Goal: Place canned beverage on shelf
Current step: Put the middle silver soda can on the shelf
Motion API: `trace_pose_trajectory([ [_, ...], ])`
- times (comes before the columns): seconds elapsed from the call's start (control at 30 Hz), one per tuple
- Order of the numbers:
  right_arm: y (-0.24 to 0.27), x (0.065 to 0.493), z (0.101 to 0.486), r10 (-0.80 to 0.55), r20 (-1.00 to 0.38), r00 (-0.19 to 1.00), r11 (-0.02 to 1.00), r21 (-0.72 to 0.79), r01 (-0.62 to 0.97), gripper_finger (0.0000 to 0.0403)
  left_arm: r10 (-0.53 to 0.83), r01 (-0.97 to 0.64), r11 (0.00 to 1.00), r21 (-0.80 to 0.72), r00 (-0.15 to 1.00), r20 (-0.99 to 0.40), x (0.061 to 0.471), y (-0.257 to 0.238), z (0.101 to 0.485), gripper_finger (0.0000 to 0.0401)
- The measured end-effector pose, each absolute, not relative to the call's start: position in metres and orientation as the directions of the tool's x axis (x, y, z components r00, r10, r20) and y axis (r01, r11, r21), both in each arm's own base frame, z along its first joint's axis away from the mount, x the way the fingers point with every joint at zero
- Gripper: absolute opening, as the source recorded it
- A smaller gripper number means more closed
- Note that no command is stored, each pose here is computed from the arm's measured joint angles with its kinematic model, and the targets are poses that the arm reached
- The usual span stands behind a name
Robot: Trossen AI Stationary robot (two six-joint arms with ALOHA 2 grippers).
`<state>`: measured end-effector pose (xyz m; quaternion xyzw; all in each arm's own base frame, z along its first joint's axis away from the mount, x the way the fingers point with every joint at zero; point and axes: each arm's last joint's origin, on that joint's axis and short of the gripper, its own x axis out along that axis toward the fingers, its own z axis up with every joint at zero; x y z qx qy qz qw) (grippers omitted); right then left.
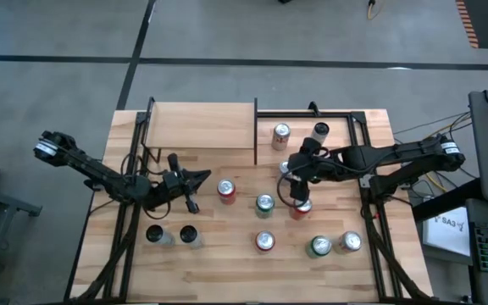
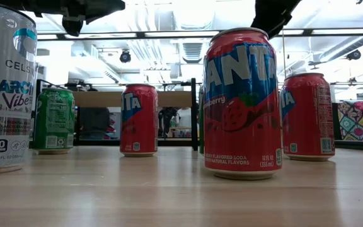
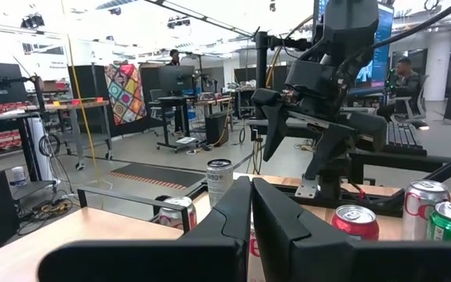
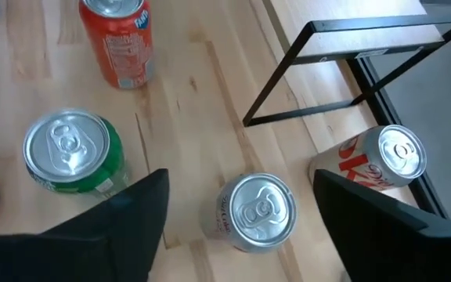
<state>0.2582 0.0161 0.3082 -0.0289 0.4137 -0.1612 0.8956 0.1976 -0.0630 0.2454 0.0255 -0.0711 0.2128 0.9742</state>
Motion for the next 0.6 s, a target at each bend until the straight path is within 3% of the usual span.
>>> trace_pose_trajectory([
  [0.6, 0.017, 0.265, 0.291, -0.323, -0.793, 0.517, 0.946, -0.261, 0.19, 0.0325, 0.411, -0.418, 0.908, 0.021, 0.9, 0.148, 0.198, -0.063, 0.245, 0.0],
])
